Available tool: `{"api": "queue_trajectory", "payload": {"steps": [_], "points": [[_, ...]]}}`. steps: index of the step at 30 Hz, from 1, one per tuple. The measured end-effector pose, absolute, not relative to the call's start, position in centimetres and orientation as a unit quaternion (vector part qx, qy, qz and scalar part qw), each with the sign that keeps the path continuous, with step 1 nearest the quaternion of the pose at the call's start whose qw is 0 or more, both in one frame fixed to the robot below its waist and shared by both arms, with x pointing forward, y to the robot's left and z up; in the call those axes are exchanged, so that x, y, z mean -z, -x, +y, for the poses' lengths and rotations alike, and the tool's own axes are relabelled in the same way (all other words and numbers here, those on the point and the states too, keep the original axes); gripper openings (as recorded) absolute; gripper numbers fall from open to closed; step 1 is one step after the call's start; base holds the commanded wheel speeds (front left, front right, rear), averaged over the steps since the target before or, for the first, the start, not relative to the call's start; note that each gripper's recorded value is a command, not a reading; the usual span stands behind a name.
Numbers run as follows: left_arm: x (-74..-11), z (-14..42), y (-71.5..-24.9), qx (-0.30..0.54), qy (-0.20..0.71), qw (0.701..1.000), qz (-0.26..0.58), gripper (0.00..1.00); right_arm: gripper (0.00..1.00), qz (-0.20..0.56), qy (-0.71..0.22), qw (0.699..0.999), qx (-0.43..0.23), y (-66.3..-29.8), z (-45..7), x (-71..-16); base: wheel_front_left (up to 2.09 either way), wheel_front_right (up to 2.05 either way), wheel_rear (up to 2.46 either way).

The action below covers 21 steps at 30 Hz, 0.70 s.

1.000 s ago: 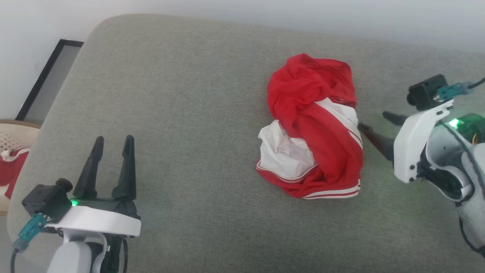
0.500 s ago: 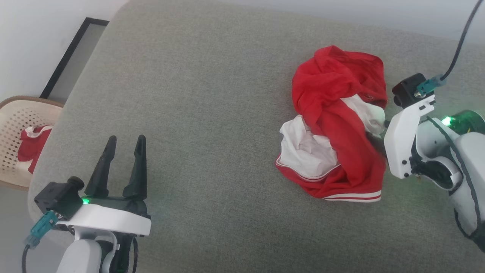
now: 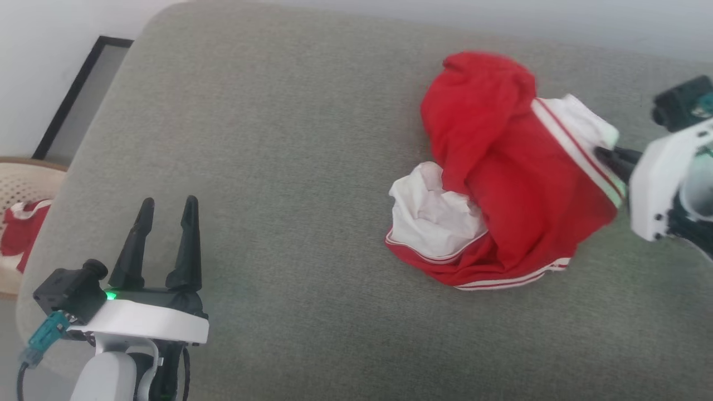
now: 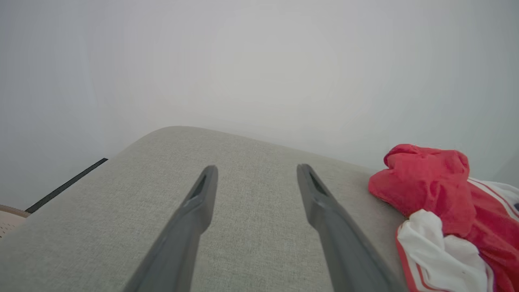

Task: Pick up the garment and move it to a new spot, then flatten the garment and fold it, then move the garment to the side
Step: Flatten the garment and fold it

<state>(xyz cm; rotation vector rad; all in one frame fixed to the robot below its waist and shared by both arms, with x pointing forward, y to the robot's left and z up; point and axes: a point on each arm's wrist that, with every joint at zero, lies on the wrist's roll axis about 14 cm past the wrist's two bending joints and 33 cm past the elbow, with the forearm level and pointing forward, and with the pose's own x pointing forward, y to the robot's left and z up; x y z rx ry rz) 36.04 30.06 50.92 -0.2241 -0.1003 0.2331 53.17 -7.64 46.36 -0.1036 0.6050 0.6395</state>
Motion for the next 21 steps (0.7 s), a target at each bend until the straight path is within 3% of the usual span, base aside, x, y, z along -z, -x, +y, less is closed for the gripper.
{"api": "queue_trajectory", "payload": {"steps": [9, 19, 20, 21], "points": [[-51.2, 29.0, -37.1, -0.094, 0.112, 0.988, -0.055, 1.0, 0.0, 0.313, 0.011, 0.926, -0.212, -51.3, -15.7, -45.2, 0.0, 0.0, 0.0], [-51.1, 28.0, -38.2, -0.073, 0.111, 0.99, -0.052, 1.0, 0.0, 0.389, -0.042, 0.913, -0.112, -45.2, -21.1, -39.8, 0.0, 0.0, 0.0], [-51.0, 28.0, -38.3, -0.071, 0.11, 0.99, -0.051, 1.0, 0.15, 0.39, -0.044, 0.913, -0.111, -45.1, -20.9, -39.6, 0.0, 0.0, 0.0], [-50.9, 27.9, -38.4, -0.069, 0.109, 0.99, -0.049, 1.0, 0.43, 0.389, -0.047, 0.914, -0.108, -45.0, -20.9, -39.5, 0.0, 0.0, 0.0]]}}
